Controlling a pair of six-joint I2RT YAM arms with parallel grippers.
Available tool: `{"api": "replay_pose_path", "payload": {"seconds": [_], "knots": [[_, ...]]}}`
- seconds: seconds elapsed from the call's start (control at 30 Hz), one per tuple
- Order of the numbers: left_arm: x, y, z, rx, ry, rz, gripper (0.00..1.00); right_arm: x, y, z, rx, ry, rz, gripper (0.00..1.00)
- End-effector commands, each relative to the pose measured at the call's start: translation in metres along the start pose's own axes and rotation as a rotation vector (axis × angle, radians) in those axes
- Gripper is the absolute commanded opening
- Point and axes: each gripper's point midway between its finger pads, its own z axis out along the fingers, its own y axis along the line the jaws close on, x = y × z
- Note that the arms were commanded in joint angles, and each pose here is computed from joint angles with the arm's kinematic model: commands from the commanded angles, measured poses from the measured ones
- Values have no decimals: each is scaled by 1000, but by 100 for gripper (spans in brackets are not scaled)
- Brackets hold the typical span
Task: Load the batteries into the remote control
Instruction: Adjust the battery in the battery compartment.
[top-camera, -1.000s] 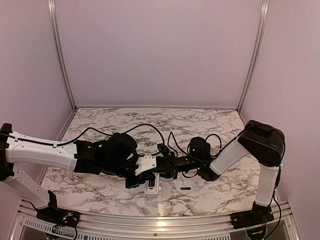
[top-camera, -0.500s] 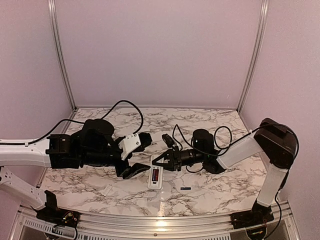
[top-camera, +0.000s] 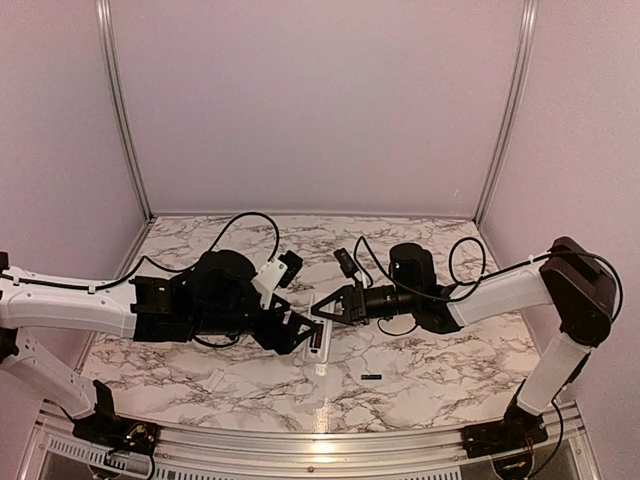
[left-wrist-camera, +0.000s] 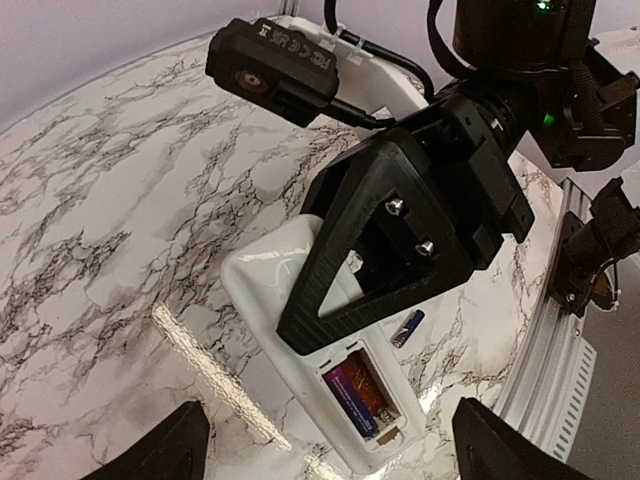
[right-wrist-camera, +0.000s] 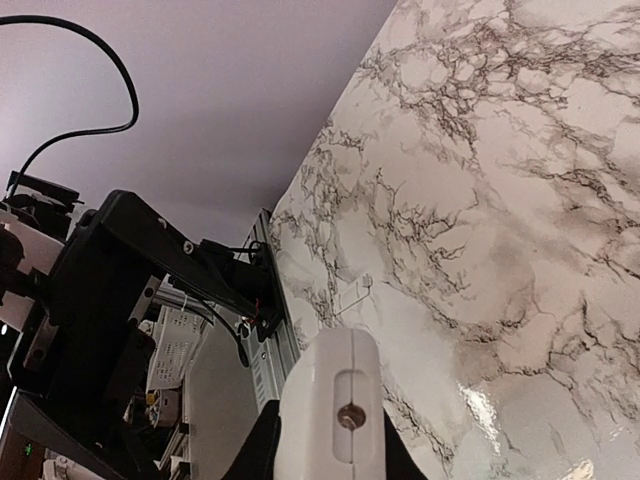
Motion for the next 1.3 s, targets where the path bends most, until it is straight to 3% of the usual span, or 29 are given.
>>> {"api": "replay_pose_path", "payload": {"seconds": [0.0,0.17,0.63,0.87,1.07,1.17,1.23,1.27], "knots": [[-6,6,12,-36,-12,-148,81,-16,4,-8,38,-51,-56,0],[14,4,35,-41,71,-173,67,-21,5,-15,51,-77,-59,0],[23,17,53,-131,122,-183,41,-24,13,-22,18,-96,-59,0],[33,17,61,-136,175,-161,49,-26,10,-27,24,-113,-54,0],[38,16,67,-135,204,-147,33,-31,7,-33,32,-127,-52,0],[34,15,68,-132,203,-130,31,-33,3,-36,41,-131,-50,0],[30,12,68,-117,198,-112,42,-33,-4,-40,55,-139,-41,0],[28,10,67,-107,192,-101,53,-34,-8,-43,61,-146,-32,0]]}}
